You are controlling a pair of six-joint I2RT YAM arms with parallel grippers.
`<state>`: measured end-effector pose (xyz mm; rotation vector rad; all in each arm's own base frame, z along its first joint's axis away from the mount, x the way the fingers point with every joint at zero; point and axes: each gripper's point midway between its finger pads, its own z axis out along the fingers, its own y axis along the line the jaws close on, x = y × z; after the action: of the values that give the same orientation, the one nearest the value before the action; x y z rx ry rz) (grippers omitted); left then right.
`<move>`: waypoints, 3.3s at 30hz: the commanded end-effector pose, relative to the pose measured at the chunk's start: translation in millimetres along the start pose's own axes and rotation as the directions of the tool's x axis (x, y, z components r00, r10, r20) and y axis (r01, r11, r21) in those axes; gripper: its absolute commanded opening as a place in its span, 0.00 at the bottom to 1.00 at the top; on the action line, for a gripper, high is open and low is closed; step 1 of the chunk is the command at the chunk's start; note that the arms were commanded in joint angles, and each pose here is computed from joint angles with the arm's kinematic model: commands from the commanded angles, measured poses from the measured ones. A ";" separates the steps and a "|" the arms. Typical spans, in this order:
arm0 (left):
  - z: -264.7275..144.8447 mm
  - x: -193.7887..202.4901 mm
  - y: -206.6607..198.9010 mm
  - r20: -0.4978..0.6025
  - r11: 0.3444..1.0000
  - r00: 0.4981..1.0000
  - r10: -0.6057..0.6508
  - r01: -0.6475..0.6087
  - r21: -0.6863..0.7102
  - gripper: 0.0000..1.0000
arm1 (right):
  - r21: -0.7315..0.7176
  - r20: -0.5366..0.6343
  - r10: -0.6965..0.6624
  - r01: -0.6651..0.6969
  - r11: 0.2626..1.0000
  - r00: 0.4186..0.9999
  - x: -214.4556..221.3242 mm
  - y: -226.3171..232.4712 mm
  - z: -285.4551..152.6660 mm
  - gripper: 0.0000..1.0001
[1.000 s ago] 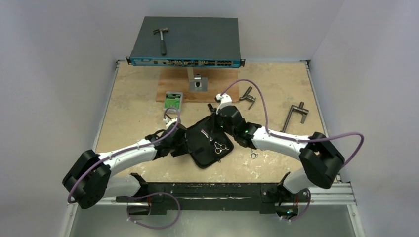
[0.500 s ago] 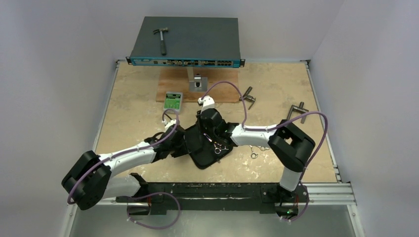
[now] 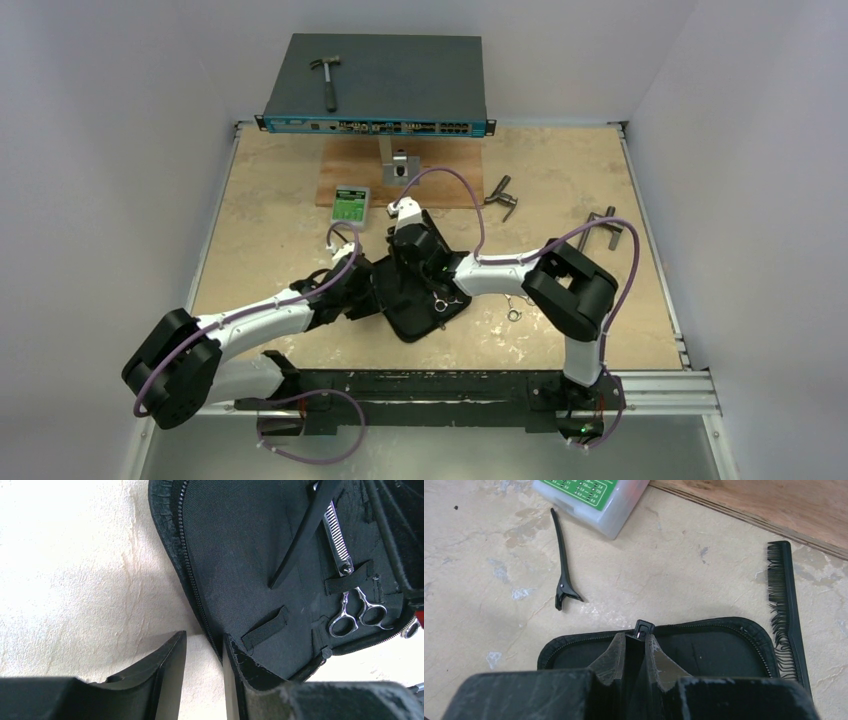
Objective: Sort the hair-cutting tools
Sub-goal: Place the haircut tool in the hairdressing tool bag.
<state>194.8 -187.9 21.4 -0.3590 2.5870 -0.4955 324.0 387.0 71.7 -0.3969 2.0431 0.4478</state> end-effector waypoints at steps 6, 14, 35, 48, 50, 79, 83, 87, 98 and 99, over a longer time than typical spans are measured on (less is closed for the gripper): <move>-1.5 -1.0 -0.4 0.008 1.000 1.000 -0.006 0.006 0.006 0.31 | -0.033 0.015 -0.069 0.070 0.997 0.998 -11.6 16.3 -4.0 0.00; -0.3 -2.0 1.3 0.013 1.000 1.000 -0.006 0.006 -0.006 0.31 | -0.060 -0.068 -0.102 0.098 0.993 0.992 11.2 15.4 -11.9 0.00; 2.7 -5.1 -3.0 0.012 1.000 1.000 -0.009 0.009 -0.011 0.30 | -0.146 -0.230 -0.135 0.103 0.984 0.964 54.3 17.5 -36.4 0.00; 9.5 -3.8 -5.3 -0.001 1.000 1.000 -0.010 0.010 -0.017 0.28 | -0.182 -0.256 -0.095 0.049 0.982 0.962 59.0 28.9 -39.2 0.00; 11.2 -4.9 -3.9 0.005 1.000 1.000 -0.009 0.009 -0.026 0.26 | -0.177 -0.264 -0.094 0.047 0.983 0.960 64.8 25.5 -41.0 0.00; -8.8 -26.9 -20.9 0.056 1.000 0.998 0.012 -0.011 -0.003 0.40 | -0.125 -0.203 0.002 -0.028 0.992 0.979 24.8 15.7 -66.1 0.64; -24.2 -37.1 -24.6 0.093 1.000 0.996 0.012 -0.013 0.006 0.42 | -0.092 -0.140 0.032 -0.045 0.995 0.990 -7.7 1.0 -80.6 0.68; -43.1 -51.0 -22.6 0.155 1.000 0.988 -0.005 0.005 -0.001 0.44 | -0.045 -0.083 0.053 -0.056 0.997 0.995 -29.2 -21.8 -103.7 0.68; -60.7 -110.1 37.3 0.264 0.943 0.935 -0.237 0.286 -0.168 0.41 | -0.022 -0.007 0.121 -0.121 0.992 0.993 -8.3 -56.5 -144.0 0.65; -59.5 -116.4 37.3 0.269 0.936 0.932 -0.242 0.297 -0.189 0.40 | -0.024 -0.010 0.122 -0.122 0.992 0.992 -4.5 -57.4 -145.3 0.65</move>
<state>240.8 -109.7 91.3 -0.7164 2.3739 -0.3053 243.7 277.0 134.3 -0.3471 2.0988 0.5405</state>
